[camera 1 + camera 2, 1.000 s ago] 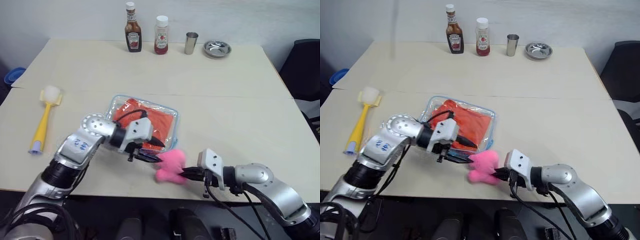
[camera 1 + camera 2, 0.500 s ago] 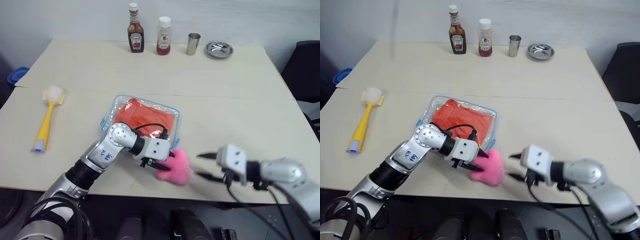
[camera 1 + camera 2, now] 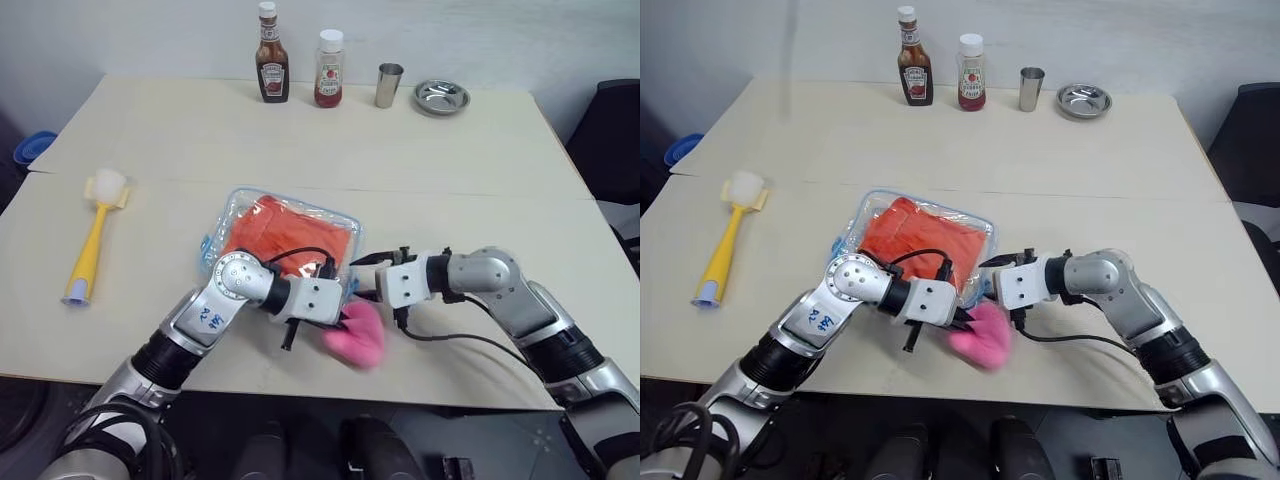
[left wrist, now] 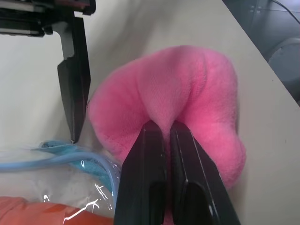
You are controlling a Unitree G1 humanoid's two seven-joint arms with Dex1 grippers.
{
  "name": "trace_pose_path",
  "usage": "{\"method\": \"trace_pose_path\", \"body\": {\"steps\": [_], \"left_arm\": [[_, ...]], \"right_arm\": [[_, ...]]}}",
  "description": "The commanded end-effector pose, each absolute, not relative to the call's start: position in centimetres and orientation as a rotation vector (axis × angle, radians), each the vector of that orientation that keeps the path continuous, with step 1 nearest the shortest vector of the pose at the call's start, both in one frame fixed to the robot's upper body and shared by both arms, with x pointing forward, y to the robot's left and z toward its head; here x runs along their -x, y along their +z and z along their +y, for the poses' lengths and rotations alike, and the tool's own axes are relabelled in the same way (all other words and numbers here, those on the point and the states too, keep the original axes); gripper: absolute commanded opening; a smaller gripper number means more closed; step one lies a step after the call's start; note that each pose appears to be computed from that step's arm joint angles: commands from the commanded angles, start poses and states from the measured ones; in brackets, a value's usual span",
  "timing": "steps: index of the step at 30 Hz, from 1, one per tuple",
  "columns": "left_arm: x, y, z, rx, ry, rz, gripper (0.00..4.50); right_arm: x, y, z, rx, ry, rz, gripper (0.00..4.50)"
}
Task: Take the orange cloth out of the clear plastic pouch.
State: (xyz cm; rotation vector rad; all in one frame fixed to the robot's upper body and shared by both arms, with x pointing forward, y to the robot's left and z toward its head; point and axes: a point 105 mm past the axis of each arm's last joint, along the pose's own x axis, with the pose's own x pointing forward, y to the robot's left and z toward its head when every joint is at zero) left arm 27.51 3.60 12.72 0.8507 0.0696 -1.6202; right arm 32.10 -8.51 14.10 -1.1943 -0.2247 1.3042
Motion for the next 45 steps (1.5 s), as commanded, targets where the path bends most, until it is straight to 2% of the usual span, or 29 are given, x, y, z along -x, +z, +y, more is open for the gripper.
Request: {"method": "trace_pose_path", "body": {"steps": [1,8,11,17,18,25,31,36,45], "left_arm": [[-26.9,13.1,3.6,-0.849,-1.611,0.050,0.01],[-26.6,13.0,3.5,-0.830,-1.589,0.050,0.01],[-26.6,13.0,3.4,-0.824,-1.585,0.052,0.00],[-26.9,13.0,3.5,-0.804,-1.566,0.054,0.00],[-27.0,13.1,3.6,-0.797,-1.554,0.056,0.00],[-27.2,15.1,6.6,-0.605,-1.413,0.080,0.00],[-25.7,16.7,11.0,-0.357,-1.256,0.169,0.00],[-24.7,17.0,13.5,-0.277,-1.141,0.206,0.00],[-25.3,17.6,22.9,-0.176,-0.777,0.256,0.00]], "right_arm": [[-31.9,14.3,-7.6,1.233,1.358,-0.297,2.65],[-32.2,14.5,-6.2,1.224,1.391,-0.352,2.65],[-32.5,15.0,-5.8,1.203,1.390,-0.360,2.09],[-33.2,14.8,-6.5,1.235,1.396,-0.339,0.11],[-33.3,14.8,-6.7,1.238,1.393,-0.336,0.02],[-34.6,15.3,-9.0,1.289,1.326,-0.290,0.02],[-35.3,15.5,-11.6,1.319,1.272,-0.239,0.02],[-35.5,15.7,-13.0,1.336,1.242,-0.226,0.02],[-34.2,15.9,-15.3,1.373,1.241,-0.266,0.02]]}}
